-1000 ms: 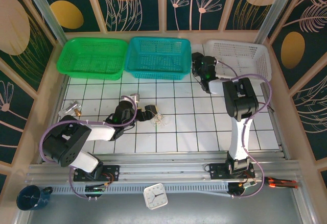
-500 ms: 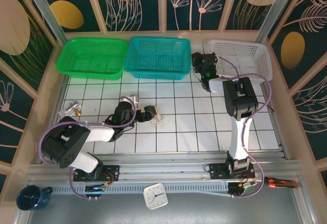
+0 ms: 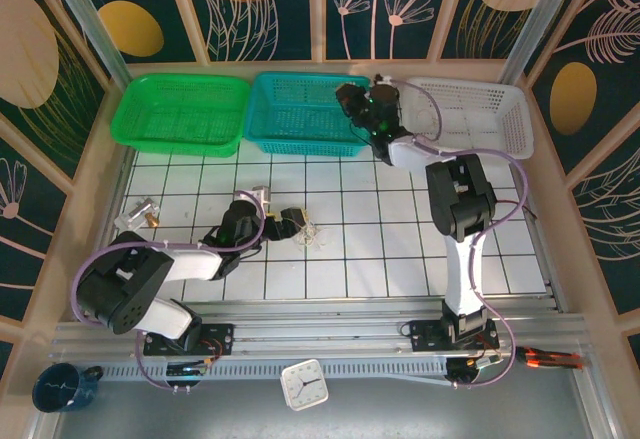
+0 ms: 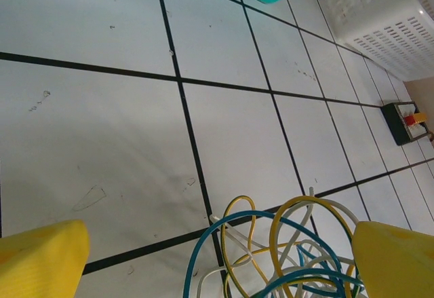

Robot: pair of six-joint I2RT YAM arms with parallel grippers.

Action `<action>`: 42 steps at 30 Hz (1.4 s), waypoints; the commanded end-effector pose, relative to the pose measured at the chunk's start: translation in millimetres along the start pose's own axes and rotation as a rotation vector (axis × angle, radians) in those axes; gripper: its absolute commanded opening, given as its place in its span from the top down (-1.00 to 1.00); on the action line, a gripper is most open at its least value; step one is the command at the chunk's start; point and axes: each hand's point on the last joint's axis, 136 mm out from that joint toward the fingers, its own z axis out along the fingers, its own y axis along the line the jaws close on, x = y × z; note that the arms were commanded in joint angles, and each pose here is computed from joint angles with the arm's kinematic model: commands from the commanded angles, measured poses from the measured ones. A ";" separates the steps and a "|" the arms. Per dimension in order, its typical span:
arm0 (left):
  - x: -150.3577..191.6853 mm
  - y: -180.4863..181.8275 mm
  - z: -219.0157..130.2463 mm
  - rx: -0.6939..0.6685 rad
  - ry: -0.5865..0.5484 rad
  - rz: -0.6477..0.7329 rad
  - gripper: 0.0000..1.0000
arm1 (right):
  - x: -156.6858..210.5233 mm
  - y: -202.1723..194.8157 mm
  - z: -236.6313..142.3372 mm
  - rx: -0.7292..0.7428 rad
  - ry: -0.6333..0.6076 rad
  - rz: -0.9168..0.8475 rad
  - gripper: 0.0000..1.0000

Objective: Untangle the cables

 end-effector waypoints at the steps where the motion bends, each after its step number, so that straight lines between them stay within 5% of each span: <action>1: -10.2 -8.3 -4.5 0.034 -0.042 -0.007 -0.98 | 29.1 5.8 10.0 0.065 0.150 -0.159 0.17; 3: -8.8 -7.9 -4.9 0.033 -0.039 -0.001 -0.98 | 36.0 5.6 9.2 0.108 0.195 -0.206 -0.22; 6: -8.7 -7.5 -5.2 0.027 -0.033 0.000 -0.98 | 34.8 6.5 -0.2 0.156 0.211 -0.240 -0.38; 15: -5.9 8.2 -5.8 -0.077 -0.005 -0.049 -0.98 | 40.7 32.8 -48.6 0.183 0.232 -0.360 -0.37; 22: 5.8 20.8 1.1 -0.184 0.105 -0.076 -0.98 | 99.8 25.2 -111.0 0.167 0.324 -0.416 -0.33; 31: 10.3 17.5 0.9 -0.214 0.186 -0.089 -0.98 | 219.8 -21.1 -179.2 0.148 0.541 -0.668 -0.39; 42: 7.7 14.8 1.4 -0.219 0.201 -0.063 -0.98 | 265.8 -43.5 -207.7 0.080 0.601 -0.730 -0.33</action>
